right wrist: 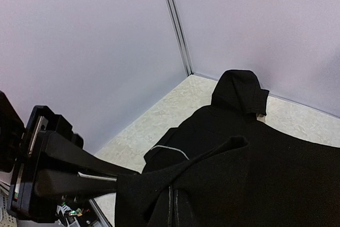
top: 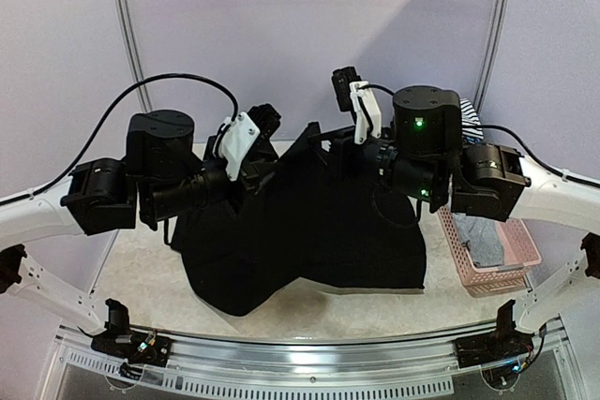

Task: Fold and stack the mixed laundry pile
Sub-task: Pass from the right arm to the left, then pick up the flattened shirt from the center of the board.

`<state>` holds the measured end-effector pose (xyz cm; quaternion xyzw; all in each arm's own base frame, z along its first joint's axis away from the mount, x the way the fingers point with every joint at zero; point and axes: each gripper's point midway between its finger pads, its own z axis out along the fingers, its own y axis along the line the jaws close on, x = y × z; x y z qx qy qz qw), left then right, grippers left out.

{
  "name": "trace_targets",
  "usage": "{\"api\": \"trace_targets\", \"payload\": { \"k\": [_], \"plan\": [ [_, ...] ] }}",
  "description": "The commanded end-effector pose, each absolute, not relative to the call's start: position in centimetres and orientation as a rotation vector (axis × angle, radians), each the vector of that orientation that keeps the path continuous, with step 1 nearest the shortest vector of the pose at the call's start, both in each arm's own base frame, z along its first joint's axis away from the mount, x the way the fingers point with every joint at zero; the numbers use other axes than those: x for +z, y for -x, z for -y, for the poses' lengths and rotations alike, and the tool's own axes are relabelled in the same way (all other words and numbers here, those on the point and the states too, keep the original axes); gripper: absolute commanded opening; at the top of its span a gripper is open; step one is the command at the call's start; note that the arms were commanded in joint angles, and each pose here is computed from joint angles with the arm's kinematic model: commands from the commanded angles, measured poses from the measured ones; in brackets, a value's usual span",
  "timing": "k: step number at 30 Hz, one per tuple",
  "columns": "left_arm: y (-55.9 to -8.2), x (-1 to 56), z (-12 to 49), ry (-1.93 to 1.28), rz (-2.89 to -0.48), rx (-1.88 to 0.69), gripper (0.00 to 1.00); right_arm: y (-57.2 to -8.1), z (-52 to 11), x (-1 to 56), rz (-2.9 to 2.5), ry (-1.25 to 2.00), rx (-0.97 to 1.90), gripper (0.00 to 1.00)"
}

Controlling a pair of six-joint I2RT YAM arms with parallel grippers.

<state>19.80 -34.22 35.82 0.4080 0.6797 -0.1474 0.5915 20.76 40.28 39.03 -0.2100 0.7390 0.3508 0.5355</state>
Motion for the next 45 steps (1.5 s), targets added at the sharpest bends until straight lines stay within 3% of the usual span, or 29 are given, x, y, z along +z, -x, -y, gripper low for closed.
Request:
{"api": "trace_targets", "payload": {
  "k": [1,4,7,11,15,20,37,45],
  "plan": [
    [-21.0,37.1,34.3,-0.889,-1.559,-0.347,0.00,-21.2,-38.5,38.7,-1.781,0.444,0.798,0.00],
    [-21.7,36.7,33.5,-0.848,-1.585,-0.312,0.00,-22.0,-37.1,37.2,-1.815,0.398,0.713,0.11],
    [-22.9,36.0,32.4,-0.803,-1.622,-0.264,0.00,-22.7,-35.1,35.1,-1.867,0.358,0.612,0.34],
    [-24.3,35.3,30.7,-0.742,-1.666,-0.222,0.00,-22.9,-31.3,31.2,-1.967,0.325,0.460,0.58],
    [-24.5,35.1,29.8,-0.733,-1.676,-0.216,0.00,-22.1,-27.4,26.5,-2.086,0.385,0.297,0.74],
    [-24.4,34.7,29.2,-0.734,-1.688,-0.224,0.00,-20.7,-25.8,21.9,-2.177,0.492,0.244,0.75],
    [-24.1,31.8,29.0,-0.785,-1.749,-0.242,0.00,-17.6,-29.1,10.3,-2.320,1.123,0.120,0.83],
    [-25.0,31.0,28.6,-0.780,-1.770,-0.238,0.00,-18.3,-27.7,7.0,-2.414,1.176,0.059,0.80]
  ]
}}
